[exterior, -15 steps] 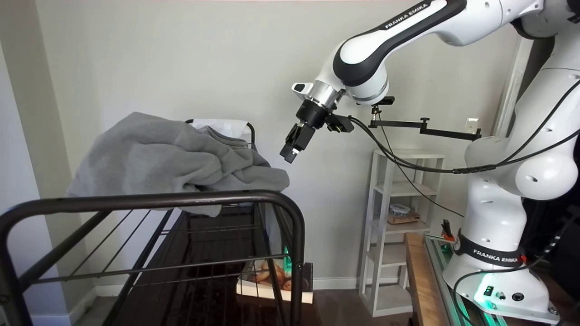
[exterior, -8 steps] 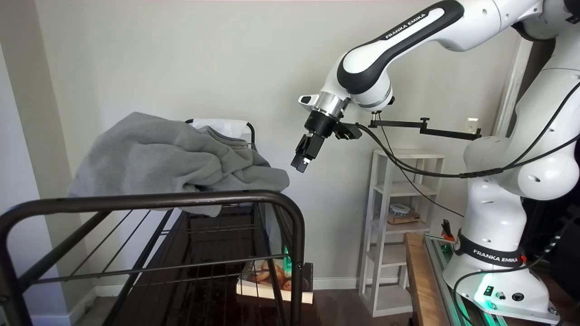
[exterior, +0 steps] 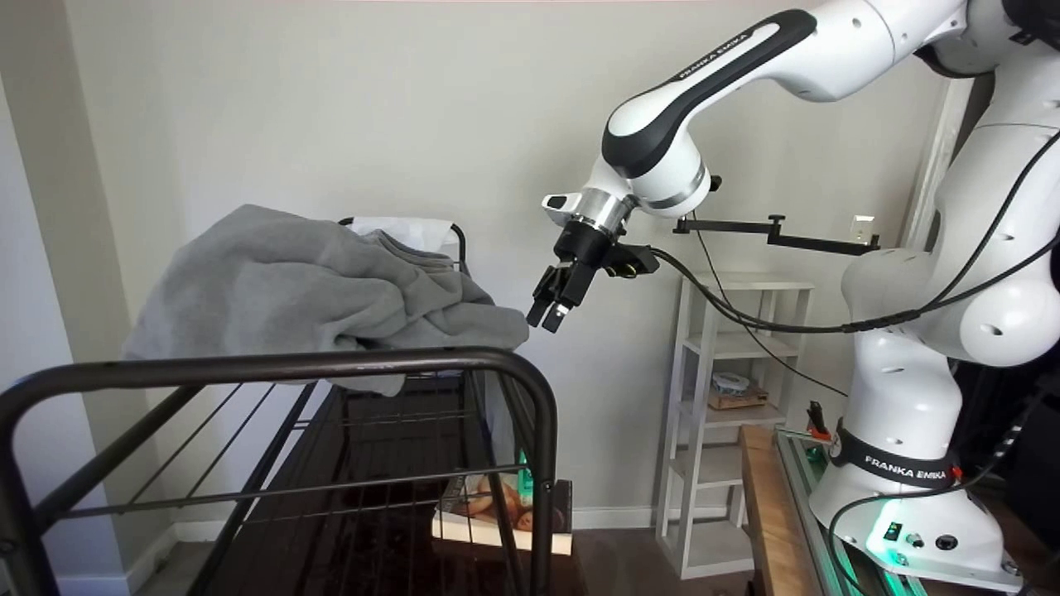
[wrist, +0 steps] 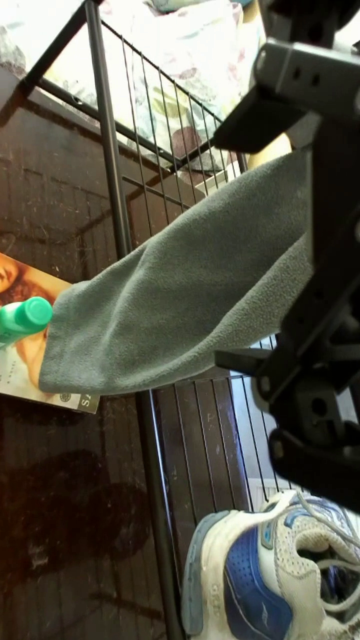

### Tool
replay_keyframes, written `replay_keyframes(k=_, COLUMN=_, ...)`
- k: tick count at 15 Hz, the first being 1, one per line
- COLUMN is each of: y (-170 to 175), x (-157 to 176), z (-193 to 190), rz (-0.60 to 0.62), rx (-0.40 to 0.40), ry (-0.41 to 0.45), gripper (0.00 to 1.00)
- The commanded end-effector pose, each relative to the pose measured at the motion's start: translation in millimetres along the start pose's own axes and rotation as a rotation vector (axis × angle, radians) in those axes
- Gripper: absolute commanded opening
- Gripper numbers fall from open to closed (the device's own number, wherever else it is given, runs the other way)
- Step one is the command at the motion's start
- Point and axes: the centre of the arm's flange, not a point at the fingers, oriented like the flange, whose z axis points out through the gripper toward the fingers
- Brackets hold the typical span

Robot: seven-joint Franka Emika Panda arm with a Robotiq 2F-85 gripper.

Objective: Put the blue bottle on the book and put the grey cloth on the top rack

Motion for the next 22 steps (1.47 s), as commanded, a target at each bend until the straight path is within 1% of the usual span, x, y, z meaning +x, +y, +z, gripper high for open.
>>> replay_keyframes(k=1, y=13.3, x=0.3, z=19.5, rz=-0.015, rx=0.059, ry=0.038, gripper=1.0)
replay_keyframes(k=2, y=16.1, x=0.6, z=24.8, rz=-0.011, rx=0.049, ry=0.051, gripper=1.0)
replay_keyframes(k=4, y=19.8, x=2.2, z=33.0, rz=-0.011, rx=0.064, ry=0.07, gripper=1.0)
replay_keyframes(k=8, y=23.4, x=8.9, z=48.4, rz=-0.028, rx=0.056, ry=0.097, gripper=1.0)
replay_keyframes(k=13, y=26.9, x=18.3, z=64.5, rz=-0.058, rx=0.032, ry=0.103, gripper=1.0)
replay_keyframes(k=15, y=25.7, x=21.0, z=71.4, rz=-0.066, rx=0.038, ry=0.089, gripper=0.72)
replay_keyframes(k=16, y=24.7, x=22.1, z=72.2, rz=-0.069, rx=0.039, ry=0.082, gripper=0.66)
replay_keyframes(k=17, y=24.0, x=23.1, z=73.7, rz=-0.074, rx=0.033, ry=0.076, gripper=0.57)
replay_keyframes(k=19, y=24.2, x=25.2, z=73.5, rz=-0.071, rx=0.002, ry=0.066, gripper=0.45)
replay_keyframes(k=22, y=22.3, x=26.3, z=59.9, rz=-0.064, rx=-0.067, ry=0.077, gripper=0.22)
